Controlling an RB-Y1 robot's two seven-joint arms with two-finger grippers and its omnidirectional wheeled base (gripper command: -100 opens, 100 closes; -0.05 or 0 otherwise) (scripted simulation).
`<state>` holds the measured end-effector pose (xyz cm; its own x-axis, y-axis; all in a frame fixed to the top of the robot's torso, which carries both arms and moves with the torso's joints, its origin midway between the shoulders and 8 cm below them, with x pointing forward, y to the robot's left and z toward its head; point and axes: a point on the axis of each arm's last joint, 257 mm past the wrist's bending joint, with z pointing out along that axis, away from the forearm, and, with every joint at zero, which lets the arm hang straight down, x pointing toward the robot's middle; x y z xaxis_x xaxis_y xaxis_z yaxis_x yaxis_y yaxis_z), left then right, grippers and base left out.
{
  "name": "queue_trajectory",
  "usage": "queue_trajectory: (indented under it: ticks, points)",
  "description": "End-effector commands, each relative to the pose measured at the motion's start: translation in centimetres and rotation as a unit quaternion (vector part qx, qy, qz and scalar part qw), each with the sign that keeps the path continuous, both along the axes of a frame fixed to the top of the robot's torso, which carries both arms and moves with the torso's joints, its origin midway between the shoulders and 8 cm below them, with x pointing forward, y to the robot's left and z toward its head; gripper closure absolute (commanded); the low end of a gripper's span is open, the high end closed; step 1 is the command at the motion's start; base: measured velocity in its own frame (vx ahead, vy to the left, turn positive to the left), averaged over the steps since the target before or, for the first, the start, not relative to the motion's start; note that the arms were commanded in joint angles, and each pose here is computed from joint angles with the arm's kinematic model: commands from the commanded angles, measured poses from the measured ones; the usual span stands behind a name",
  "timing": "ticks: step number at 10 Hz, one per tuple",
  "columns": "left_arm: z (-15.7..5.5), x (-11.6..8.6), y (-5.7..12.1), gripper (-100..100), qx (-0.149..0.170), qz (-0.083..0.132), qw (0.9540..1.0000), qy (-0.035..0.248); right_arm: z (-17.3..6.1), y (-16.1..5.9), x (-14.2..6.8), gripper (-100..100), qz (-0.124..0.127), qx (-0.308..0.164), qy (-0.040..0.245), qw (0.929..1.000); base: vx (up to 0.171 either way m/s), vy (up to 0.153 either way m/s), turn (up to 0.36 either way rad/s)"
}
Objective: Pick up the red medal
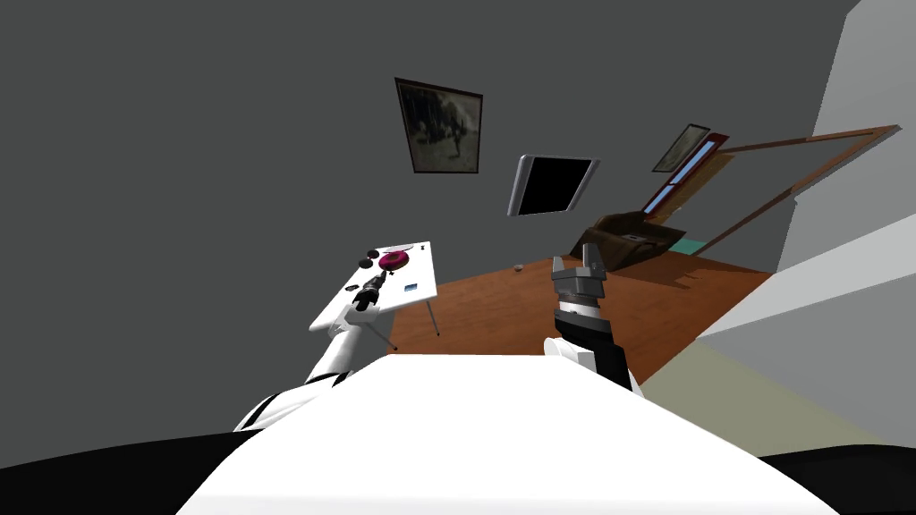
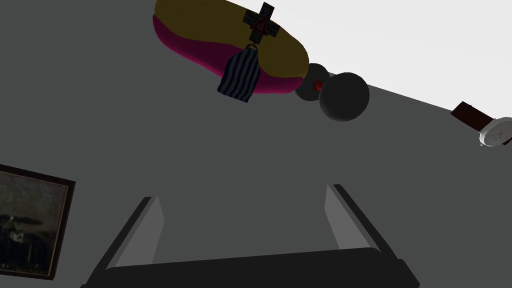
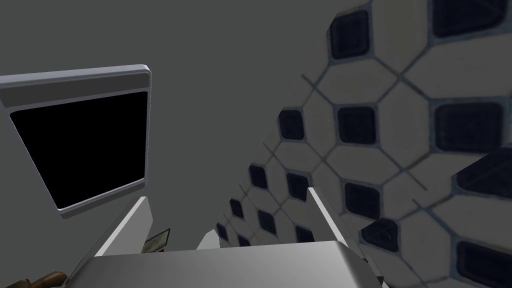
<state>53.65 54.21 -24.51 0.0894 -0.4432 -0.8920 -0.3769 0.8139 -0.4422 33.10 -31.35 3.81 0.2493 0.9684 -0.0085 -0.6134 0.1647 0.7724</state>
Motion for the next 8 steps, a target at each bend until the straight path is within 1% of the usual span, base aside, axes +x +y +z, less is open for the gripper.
queue_trajectory:
  ticks: [1, 8]
  points:
    - [-0.6, 0.3, 0.2, -100, -0.007, 0.008, 0.9999, 0.012, 0.0, 0.0, 0.0, 0, 0.000, 0.000, 0.000, 1.0000, 0.066, 0.064, -0.084]
    - [-2.8, 1.3, 0.5, -100, -0.034, 0.040, 0.9971, 0.054, 0.0, 0.0, 0.0, 0, 0.000, 0.000, 0.000, 1.0000, 0.073, 0.080, -0.082]
